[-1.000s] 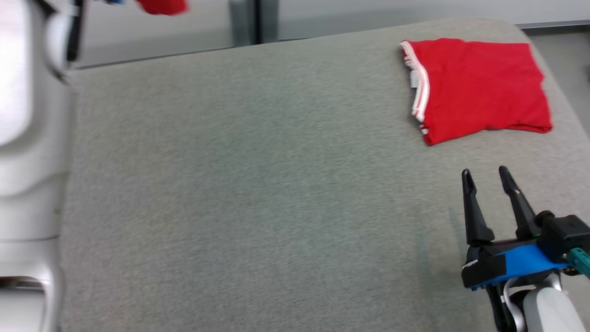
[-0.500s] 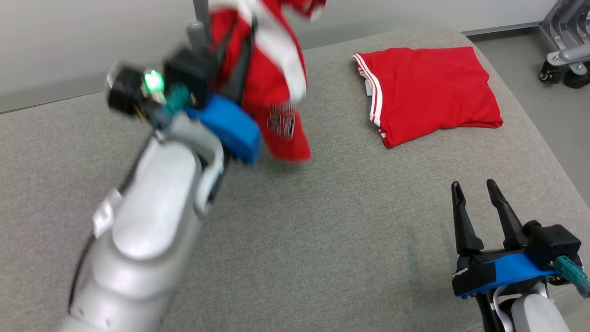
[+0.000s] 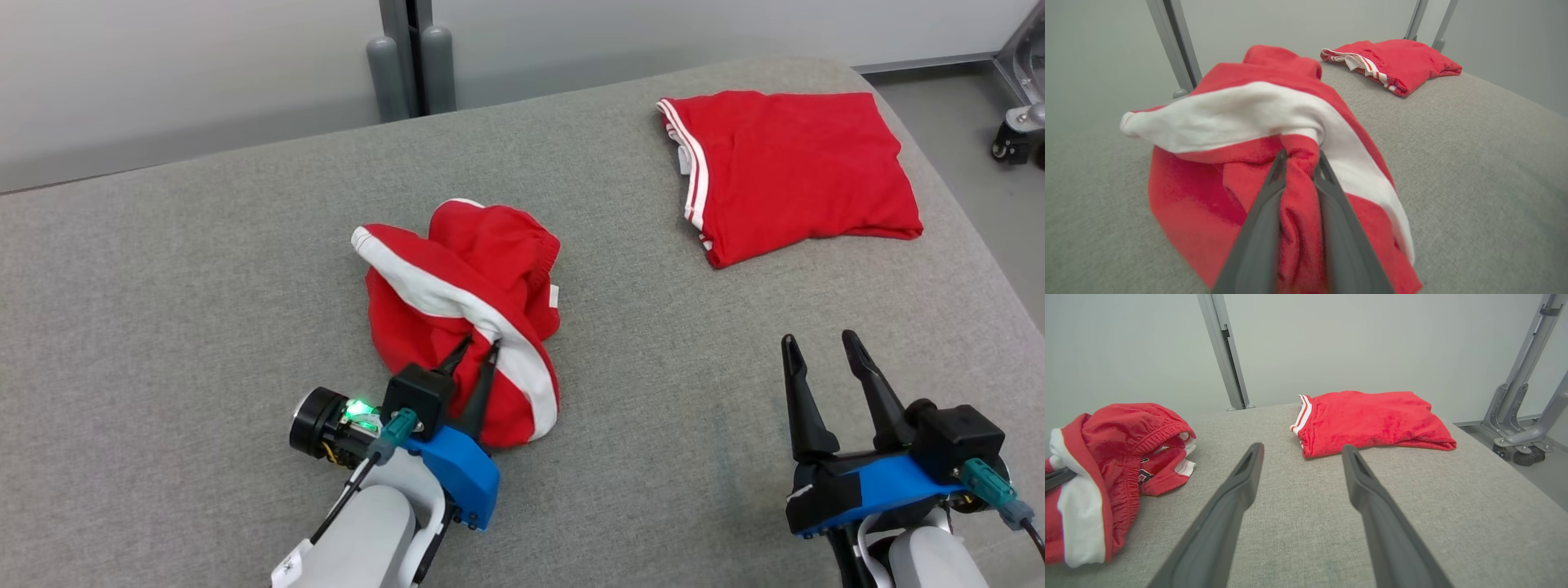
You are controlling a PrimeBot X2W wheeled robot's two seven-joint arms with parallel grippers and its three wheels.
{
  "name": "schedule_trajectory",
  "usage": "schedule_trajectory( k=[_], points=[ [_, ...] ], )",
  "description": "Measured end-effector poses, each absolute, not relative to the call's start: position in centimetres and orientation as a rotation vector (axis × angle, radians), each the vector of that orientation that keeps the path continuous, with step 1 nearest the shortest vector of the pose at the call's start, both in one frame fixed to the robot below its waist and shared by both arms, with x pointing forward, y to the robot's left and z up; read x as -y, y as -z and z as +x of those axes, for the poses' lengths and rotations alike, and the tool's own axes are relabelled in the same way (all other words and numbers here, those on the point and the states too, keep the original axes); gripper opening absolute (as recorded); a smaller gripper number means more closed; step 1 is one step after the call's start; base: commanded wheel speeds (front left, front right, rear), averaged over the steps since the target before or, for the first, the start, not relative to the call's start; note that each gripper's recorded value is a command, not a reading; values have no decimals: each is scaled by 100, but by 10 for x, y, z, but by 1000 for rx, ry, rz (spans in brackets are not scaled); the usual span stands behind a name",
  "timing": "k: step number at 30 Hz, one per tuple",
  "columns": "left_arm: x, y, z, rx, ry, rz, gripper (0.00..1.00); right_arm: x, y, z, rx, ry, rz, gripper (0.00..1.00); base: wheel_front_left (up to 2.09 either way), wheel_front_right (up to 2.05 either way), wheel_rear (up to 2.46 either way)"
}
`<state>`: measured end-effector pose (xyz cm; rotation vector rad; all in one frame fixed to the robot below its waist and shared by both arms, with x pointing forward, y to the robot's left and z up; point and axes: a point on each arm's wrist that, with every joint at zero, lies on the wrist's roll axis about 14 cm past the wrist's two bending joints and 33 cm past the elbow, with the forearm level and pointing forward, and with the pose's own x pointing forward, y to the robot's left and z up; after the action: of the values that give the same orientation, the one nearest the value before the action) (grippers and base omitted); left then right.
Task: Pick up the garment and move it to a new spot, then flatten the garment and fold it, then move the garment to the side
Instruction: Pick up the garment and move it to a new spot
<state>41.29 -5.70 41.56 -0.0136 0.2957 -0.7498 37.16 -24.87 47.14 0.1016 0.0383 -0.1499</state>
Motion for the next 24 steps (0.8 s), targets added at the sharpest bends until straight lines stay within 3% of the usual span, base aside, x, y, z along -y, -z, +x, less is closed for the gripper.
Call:
schedule_trajectory(
  k=[9,18,24],
  points=[
    [25,-466,431,-83,623,-24,100,231,-476,375,-20,97,119,100,0,0,0],
    [-74,-504,446,50,326,-17,100,208,-475,381,-24,31,133,100,0,0,0],
    [-142,-522,430,112,130,9,100,191,-474,387,-29,-17,141,100,0,0,0]
  ],
)
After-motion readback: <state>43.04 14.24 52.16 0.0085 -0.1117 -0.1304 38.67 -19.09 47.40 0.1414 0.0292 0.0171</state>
